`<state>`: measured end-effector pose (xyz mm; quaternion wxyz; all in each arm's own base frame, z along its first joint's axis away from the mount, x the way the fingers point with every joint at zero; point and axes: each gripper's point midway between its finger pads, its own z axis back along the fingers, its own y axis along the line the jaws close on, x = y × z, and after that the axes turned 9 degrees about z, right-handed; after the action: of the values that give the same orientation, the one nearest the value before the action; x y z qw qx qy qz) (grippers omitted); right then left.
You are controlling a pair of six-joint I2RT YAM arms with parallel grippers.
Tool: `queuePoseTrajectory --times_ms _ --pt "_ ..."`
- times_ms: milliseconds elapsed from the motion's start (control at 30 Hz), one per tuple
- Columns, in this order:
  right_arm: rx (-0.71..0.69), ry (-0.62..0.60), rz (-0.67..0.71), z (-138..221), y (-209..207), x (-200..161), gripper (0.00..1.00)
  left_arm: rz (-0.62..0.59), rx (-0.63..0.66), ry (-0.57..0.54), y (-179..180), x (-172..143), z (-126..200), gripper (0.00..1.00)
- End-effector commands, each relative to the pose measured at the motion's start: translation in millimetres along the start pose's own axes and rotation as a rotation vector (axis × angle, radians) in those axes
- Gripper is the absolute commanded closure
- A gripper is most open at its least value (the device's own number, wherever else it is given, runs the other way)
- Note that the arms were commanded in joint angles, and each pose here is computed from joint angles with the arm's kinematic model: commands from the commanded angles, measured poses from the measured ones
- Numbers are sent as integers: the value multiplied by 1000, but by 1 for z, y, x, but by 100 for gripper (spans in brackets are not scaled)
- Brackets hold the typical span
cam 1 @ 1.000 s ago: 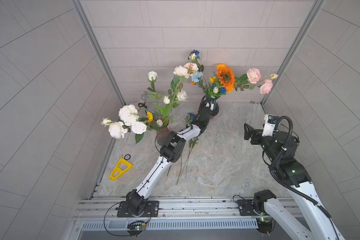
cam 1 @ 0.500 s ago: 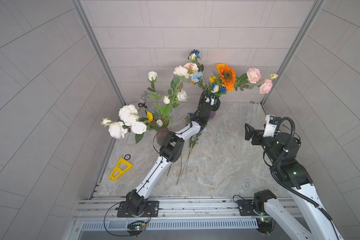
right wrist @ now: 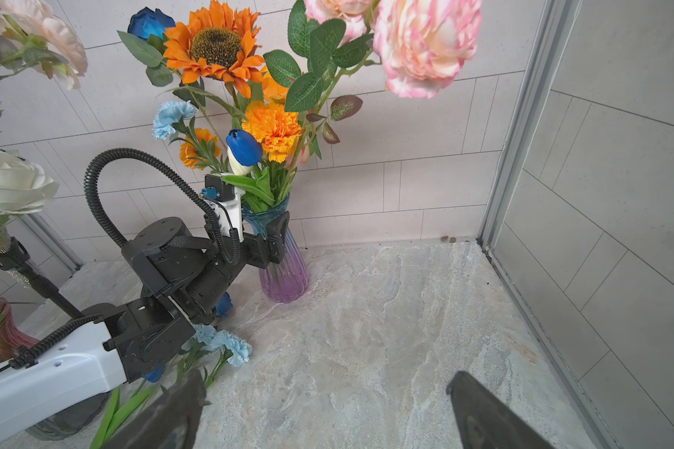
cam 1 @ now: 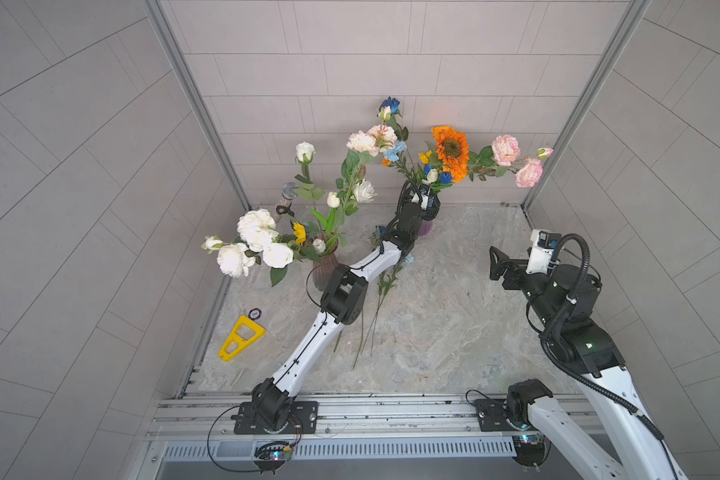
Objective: Pick out blue flowers from the vase
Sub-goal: Move the vase to the center of the board.
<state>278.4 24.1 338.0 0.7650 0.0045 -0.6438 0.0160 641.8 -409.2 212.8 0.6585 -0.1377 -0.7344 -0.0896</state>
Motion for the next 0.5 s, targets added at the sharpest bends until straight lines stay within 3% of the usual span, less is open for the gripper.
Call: queuePoseTrajectory --times_ms 0,467 --pt "-3 -22 5 0 -1 4 1 22 4 -18 6 -2 -4 8" --pt "-4 -19 7 -1 -1 2 1 29 17 -25 15 -1 -7 8"
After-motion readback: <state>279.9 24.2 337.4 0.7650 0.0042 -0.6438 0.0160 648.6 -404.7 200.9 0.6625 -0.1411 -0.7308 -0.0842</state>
